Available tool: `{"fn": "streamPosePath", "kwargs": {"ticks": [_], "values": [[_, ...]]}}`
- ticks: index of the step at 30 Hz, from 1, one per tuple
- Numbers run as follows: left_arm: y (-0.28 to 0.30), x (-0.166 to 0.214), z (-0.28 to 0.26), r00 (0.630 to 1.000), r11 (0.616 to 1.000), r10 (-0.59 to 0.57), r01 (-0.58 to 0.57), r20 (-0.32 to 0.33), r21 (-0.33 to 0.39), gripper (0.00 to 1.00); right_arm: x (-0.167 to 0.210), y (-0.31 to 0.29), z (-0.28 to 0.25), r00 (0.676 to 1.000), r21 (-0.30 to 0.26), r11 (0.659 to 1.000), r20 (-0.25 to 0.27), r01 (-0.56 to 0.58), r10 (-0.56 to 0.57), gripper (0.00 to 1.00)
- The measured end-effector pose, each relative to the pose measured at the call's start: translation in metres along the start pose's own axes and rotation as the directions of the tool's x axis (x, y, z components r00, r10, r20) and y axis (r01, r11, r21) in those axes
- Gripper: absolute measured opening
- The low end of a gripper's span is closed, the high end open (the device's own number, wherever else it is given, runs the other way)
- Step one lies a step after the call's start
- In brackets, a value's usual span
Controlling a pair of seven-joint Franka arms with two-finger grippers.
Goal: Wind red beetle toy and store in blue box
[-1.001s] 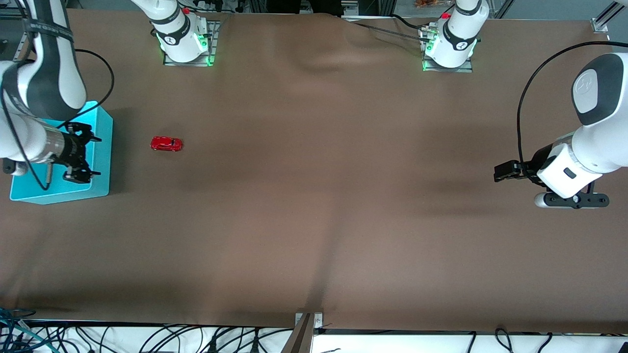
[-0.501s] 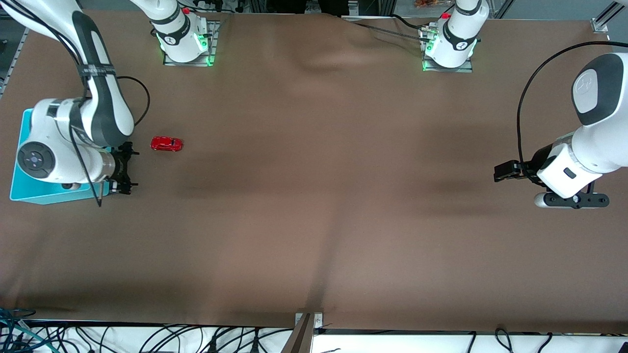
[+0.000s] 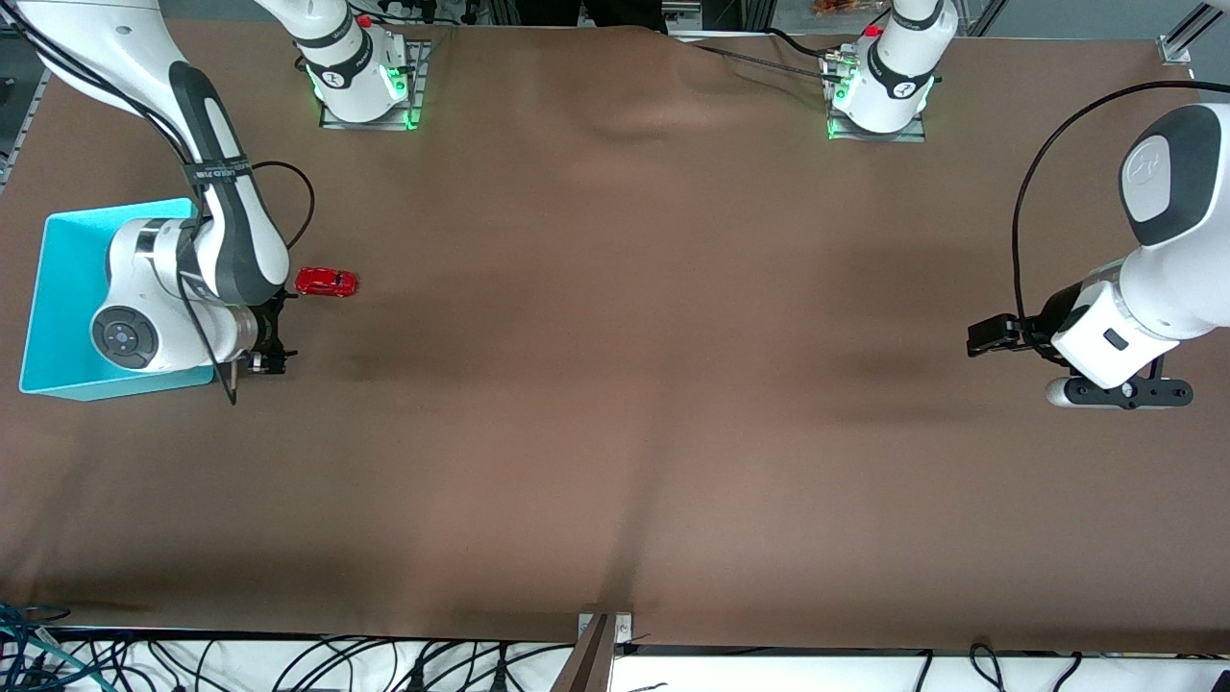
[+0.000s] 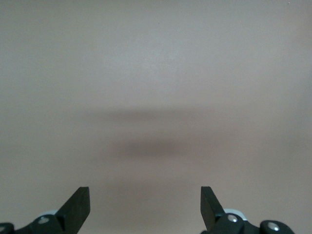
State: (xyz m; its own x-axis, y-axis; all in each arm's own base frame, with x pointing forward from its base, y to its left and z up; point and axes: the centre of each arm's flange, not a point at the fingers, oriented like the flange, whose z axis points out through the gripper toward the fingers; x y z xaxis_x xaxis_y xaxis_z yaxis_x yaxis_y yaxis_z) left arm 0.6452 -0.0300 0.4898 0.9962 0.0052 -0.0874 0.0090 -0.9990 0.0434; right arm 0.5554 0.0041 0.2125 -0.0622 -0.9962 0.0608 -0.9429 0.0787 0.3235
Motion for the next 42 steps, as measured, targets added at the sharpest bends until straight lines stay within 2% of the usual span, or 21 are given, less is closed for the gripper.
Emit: {"fn": "streamPosePath", "kwargs": {"ticks": [4, 5, 12, 23, 42], "values": [[0.001, 0.0, 0.0, 1.0, 1.0, 0.002, -0.002, 0.0, 0.0, 1.0, 0.001, 0.01, -0.016, 1.0, 0.045, 0.999, 0.009, -0.024, 0.023, 1.0], [0.001, 0.0, 0.0, 1.0, 1.0, 0.002, -0.002, 0.001, -0.001, 1.0, 0.003, 0.019, -0.041, 0.999, 0.088, 0.995, 0.02, -0.042, 0.04, 1.0], [0.002, 0.0, 0.0, 1.0, 1.0, 0.003, -0.003, 0.001, -0.001, 1.0, 0.004, 0.031, -0.05, 0.998, 0.105, 0.993, 0.027, -0.057, 0.055, 1.0], [0.002, 0.0, 0.0, 1.0, 1.0, 0.004, -0.004, 0.001, -0.001, 1.0, -0.003, 0.056, -0.003, 0.997, 0.157, 0.985, 0.039, -0.073, 0.068, 1.0], [0.004, 0.0, 0.0, 1.0, 1.0, 0.006, -0.006, 0.002, -0.002, 1.0, -0.005, 0.08, 0.043, 0.997, 0.189, 0.979, 0.043, -0.077, 0.07, 1.0]]}}
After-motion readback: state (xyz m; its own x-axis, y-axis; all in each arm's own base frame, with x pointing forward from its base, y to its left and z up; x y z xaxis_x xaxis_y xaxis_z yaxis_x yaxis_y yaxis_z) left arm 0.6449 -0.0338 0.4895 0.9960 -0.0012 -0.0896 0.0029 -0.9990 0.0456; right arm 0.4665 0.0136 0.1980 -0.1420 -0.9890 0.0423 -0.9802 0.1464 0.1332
